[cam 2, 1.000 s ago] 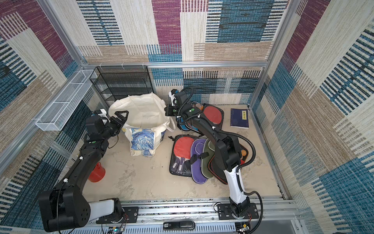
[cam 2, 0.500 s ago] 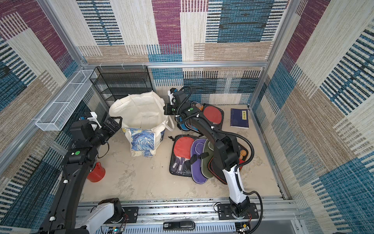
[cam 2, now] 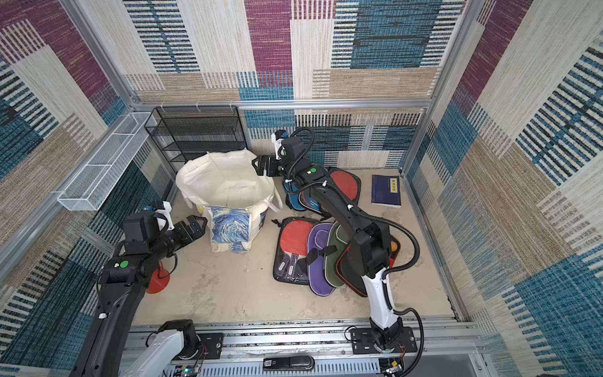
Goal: Remove the ping pong set from the canvas bag
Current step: Adjust the canvas bag at the center of the board, then reset both arms
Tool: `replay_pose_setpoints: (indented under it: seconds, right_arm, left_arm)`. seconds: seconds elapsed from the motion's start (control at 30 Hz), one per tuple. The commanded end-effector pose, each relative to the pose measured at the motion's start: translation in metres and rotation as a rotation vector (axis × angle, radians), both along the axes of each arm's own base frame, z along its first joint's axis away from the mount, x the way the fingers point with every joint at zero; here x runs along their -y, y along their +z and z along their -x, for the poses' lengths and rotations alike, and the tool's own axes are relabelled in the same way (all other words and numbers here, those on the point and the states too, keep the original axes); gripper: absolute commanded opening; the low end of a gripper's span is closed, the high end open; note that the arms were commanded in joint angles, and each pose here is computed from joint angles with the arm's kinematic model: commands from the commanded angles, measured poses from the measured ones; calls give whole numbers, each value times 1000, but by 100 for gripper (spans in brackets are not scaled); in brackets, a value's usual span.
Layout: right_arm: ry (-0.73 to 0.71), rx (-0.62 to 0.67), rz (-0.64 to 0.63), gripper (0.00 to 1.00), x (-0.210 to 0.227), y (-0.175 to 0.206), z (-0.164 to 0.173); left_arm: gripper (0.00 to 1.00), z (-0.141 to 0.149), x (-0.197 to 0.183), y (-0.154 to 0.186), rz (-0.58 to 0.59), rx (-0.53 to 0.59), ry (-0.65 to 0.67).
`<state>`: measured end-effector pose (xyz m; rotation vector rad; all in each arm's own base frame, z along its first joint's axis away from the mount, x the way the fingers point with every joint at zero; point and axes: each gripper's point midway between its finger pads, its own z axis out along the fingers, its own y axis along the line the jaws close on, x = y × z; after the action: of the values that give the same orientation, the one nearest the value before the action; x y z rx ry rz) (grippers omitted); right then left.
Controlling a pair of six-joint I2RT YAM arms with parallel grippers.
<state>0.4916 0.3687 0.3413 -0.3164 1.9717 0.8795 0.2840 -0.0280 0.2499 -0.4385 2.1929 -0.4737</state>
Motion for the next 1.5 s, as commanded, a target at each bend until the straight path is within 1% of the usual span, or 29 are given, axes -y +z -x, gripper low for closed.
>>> replay_pose_setpoints:
  seconds: [0.0,0.1,0.23,0.37,0.47,0.53,0.63,0.77,0.9,1.0,1.13,1.3,1.47]
  right_arm:
    - [-24,82,8,99,17,32,13]
    - [-33,118,6,99,34,50,35]
    - [-62,136,14,99,61,59,63]
    - [-127,116,26,99,104,45,87]
    - [-174,80,3,99,145,28,101]
    - [-219,71,13,99,169,18,109]
    - [-275,59,40,99,198,-1,118]
    - [-369,31,106,99,231,-40,123]
    - [-479,44,133,99,262,-66,129]
    - [-560,64,149,99,284,-82,133]
    - [-635,28,159,99,310,-104,132]
    - [-722,6,151,99,337,-118,132]
    - [-763,-17,142,99,350,-134,131]
  left_arm:
    - [99,4,-1,-22,-75,-62,-7]
    - [99,4,3,-44,-140,-132,-3]
    - [99,0,8,-72,-208,-227,0]
    - [99,-3,6,-100,-258,-320,15]
    - [98,-3,6,-115,-258,-349,27]
    - [99,-5,6,-124,-261,-333,35]
    - [99,-9,2,-131,-281,-277,65]
    - [99,-19,-10,-126,-319,-162,128]
    - [99,-28,-22,-118,-393,-107,171]
    - [99,-38,-24,-121,-414,-70,182]
    - [99,-53,-21,-125,-442,-65,161]
    - [99,-69,-22,-122,-450,-42,157]
    - [99,-84,-31,-124,-406,-29,156]
